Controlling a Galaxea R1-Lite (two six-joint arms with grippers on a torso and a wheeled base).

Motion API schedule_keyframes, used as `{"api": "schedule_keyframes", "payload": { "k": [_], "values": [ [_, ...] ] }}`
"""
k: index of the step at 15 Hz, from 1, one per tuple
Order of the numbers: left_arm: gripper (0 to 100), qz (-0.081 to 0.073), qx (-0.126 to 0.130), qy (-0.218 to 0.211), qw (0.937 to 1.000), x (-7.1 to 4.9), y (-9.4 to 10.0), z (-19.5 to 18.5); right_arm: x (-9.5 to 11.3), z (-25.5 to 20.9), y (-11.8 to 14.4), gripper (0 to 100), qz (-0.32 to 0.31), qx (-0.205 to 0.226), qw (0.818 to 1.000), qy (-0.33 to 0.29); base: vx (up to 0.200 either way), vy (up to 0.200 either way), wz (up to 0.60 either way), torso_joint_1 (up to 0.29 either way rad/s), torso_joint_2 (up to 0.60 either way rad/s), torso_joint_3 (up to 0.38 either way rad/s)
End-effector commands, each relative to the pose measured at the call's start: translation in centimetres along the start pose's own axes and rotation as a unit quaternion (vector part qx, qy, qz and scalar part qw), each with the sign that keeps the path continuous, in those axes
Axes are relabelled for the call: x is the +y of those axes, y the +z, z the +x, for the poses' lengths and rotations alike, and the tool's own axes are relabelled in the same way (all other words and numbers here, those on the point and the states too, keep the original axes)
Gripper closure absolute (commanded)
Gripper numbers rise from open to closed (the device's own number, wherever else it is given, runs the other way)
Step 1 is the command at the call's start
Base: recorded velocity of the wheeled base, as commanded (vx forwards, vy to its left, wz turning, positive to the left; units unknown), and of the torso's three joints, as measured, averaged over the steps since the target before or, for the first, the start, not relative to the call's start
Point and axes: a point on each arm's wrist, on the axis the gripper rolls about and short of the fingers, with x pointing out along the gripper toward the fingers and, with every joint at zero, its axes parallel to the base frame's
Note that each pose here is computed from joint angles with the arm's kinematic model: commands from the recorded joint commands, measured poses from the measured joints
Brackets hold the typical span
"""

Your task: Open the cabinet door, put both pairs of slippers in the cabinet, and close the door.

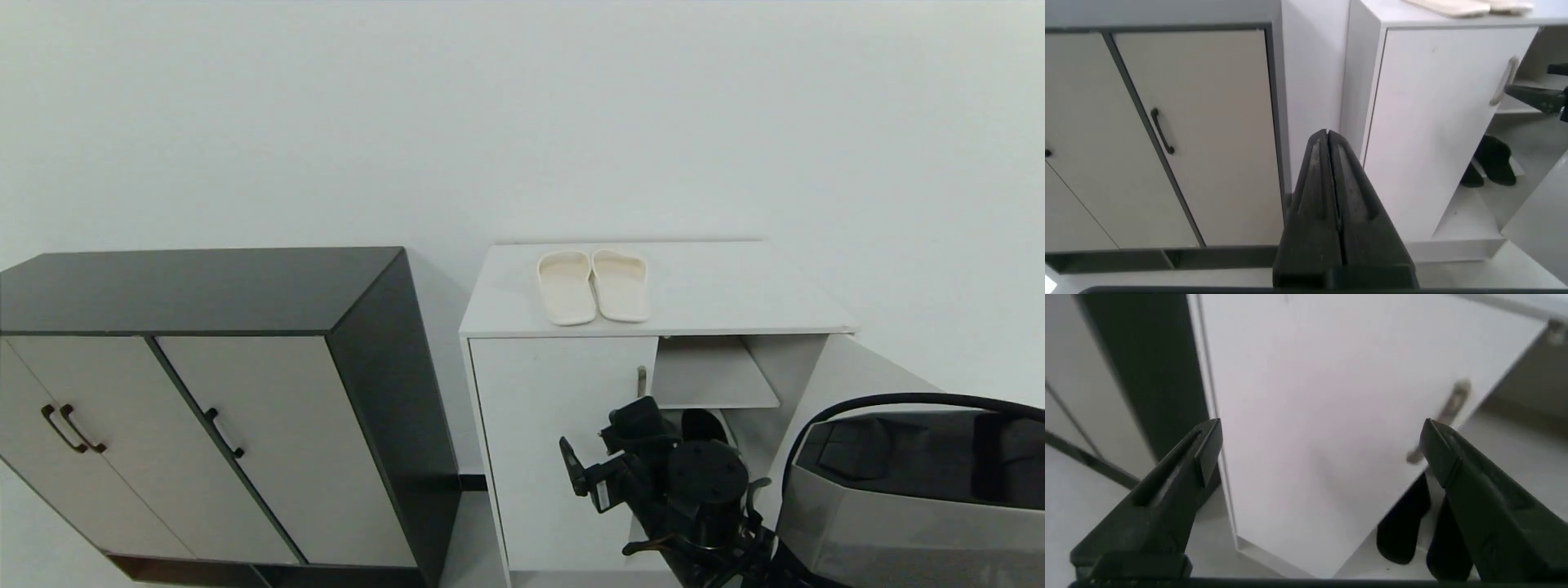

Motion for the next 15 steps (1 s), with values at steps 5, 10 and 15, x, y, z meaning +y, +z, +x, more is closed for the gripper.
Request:
{"api": "schedule_keyframes", "payload": {
  "k": [5, 10, 15],
  "values": [
    [100, 0.000, 0.000, 0.000, 1.0000, 0.0, 0.0, 0.0, -0.3, -0.3, 0.3, 0, -0.016, -0.003, 1.000, 0.019, 0.000, 0.000, 0.00, 0.141, -0.32, -0.175],
    [100, 0.001, 0.000, 0.000, 1.0000, 0.0, 0.0, 0.0, -0.8, -2.3, 8.6, 0, 0.019, 0.083, 0.996, -0.024, 0.000, 0.000, 0.00, 0.000, 0.00, 0.000],
    [100, 0.001, 0.000, 0.000, 1.0000, 0.0, 0.0, 0.0, 0.5, -0.4, 13.9, 0, 0.075, 0.089, 0.984, -0.136, 0.000, 0.000, 0.00, 0.000, 0.00, 0.000]
  ]
}}
